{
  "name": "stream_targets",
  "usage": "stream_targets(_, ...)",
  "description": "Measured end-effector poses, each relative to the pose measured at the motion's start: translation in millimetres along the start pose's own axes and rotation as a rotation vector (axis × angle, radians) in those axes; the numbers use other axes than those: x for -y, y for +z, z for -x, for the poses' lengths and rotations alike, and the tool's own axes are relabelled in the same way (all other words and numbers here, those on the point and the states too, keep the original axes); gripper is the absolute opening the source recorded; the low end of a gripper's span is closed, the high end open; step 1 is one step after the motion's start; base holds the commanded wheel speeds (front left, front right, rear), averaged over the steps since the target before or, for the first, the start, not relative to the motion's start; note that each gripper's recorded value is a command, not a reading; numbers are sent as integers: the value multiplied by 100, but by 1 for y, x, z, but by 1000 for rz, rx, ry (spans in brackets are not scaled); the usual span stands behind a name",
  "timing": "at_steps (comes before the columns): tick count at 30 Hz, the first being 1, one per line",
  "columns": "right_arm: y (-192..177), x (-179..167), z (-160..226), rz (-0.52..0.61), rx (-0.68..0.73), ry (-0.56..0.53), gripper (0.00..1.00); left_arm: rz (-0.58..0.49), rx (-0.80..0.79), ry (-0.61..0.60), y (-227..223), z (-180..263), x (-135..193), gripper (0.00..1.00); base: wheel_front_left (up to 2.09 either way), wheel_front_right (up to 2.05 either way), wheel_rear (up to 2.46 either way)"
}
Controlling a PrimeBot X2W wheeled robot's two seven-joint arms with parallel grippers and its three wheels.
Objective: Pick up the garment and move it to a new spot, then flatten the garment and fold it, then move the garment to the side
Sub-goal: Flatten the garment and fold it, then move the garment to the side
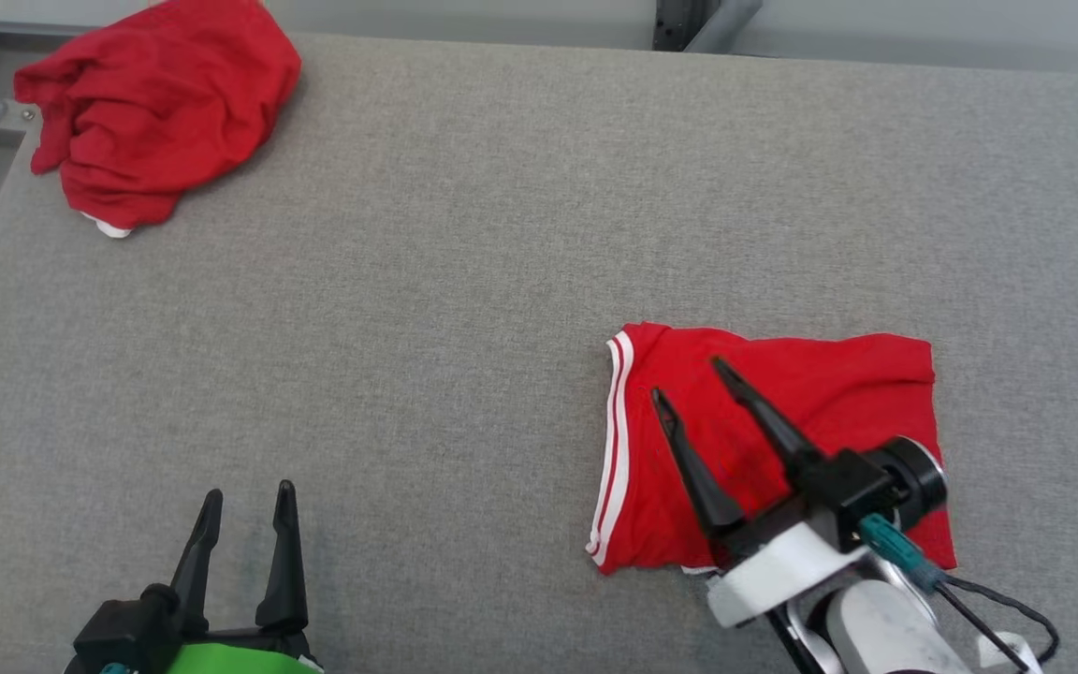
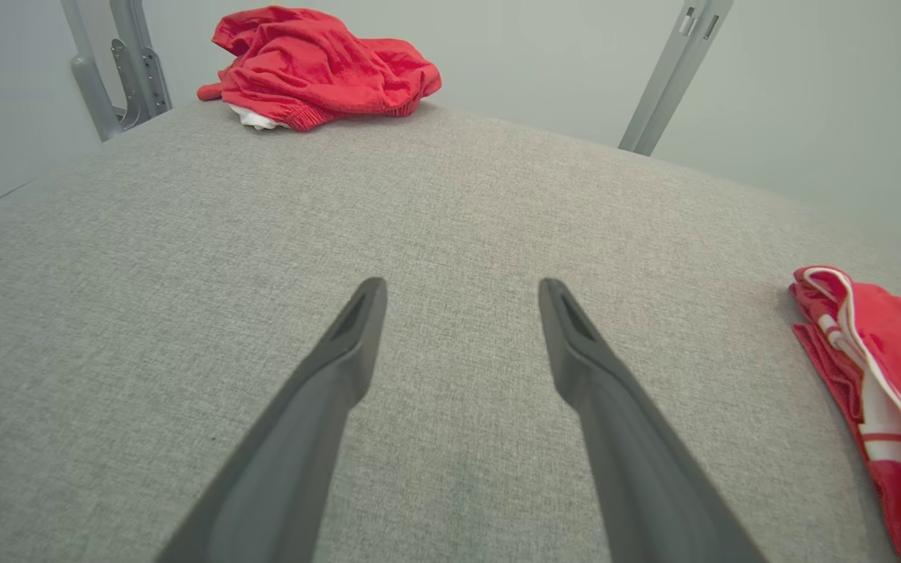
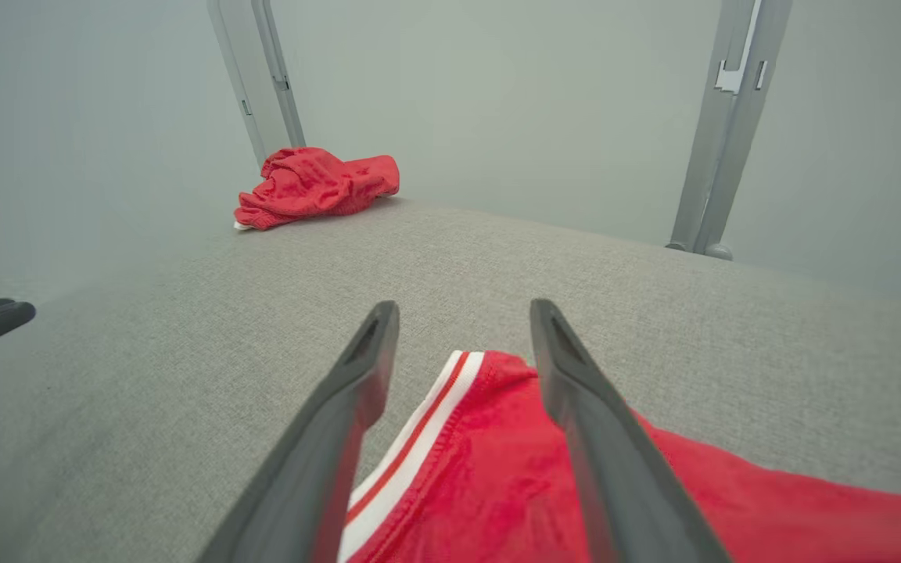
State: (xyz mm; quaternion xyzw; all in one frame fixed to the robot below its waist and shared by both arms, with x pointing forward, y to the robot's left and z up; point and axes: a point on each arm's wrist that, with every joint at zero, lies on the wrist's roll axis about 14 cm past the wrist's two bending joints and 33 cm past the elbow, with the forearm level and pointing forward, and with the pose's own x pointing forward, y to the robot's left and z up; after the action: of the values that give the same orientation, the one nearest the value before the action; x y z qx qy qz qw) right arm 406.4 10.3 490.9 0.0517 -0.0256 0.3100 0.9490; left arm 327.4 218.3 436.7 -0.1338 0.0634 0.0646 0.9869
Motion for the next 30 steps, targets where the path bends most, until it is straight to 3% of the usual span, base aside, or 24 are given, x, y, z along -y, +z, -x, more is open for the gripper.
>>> stream_targets(6, 10, 47, 46, 62, 0, -191, 100, -7, 25, -18, 7, 1, 3, 100, 0, 0, 0)
stream_targets(15, 3, 110, 142, 108, -83, -497, 100, -48, 56, -127, 14, 12, 34, 100, 0, 0, 0)
stream_targets(22, 5, 128, 183, 101, -87, -616, 100, -81, 56, -168, 12, 21, 43, 100, 0, 0, 0)
stream_targets(30, 13, 136, 195, 99, -59, -663, 100, -100, 60, -192, 12, 24, 49, 100, 0, 0, 0)
